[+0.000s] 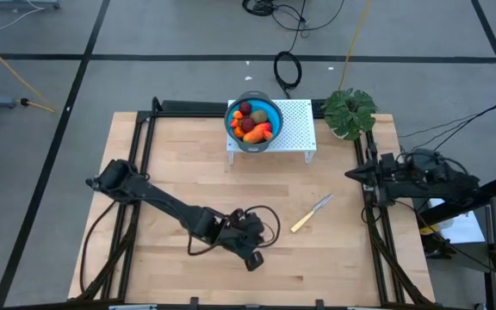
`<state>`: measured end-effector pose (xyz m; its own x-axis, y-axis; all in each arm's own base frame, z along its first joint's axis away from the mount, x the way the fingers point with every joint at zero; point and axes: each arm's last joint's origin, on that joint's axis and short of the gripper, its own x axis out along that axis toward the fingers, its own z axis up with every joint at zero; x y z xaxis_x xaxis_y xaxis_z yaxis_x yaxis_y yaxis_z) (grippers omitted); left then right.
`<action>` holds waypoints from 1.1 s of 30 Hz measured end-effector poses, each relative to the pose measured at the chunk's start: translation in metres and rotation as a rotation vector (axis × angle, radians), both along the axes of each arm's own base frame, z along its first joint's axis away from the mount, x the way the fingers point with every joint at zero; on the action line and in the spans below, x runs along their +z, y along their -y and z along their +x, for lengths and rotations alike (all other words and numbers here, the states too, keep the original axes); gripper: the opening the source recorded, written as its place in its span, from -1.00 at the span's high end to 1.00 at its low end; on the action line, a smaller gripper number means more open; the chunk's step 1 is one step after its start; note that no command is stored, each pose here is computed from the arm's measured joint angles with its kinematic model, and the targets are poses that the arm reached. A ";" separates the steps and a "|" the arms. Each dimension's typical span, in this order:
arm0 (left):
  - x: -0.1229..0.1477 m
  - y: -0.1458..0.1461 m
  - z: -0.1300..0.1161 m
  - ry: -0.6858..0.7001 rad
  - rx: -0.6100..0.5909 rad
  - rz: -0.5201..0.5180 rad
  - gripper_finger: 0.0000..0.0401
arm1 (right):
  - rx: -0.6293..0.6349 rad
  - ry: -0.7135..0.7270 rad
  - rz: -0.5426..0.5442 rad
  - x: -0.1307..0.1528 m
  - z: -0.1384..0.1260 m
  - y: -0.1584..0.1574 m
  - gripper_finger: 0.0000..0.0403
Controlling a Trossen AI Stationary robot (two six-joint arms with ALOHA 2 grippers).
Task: Pick & Place Fruit
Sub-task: Put the pear into the blue strainer bowl on the shelf
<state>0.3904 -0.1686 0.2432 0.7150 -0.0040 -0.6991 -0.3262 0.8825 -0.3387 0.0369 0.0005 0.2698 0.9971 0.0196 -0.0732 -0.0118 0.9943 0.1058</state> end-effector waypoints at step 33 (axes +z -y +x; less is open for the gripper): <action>-0.046 -0.030 0.016 -0.185 0.293 -0.162 -0.51 | 0.028 -0.009 -0.047 -0.047 0.034 0.000 1.00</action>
<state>0.4059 -0.1388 0.1974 0.5640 0.0613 -0.8235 -0.6256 0.6826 -0.3777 0.0706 0.0008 0.2233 0.9955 0.0439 -0.0838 -0.0390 0.9975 0.0587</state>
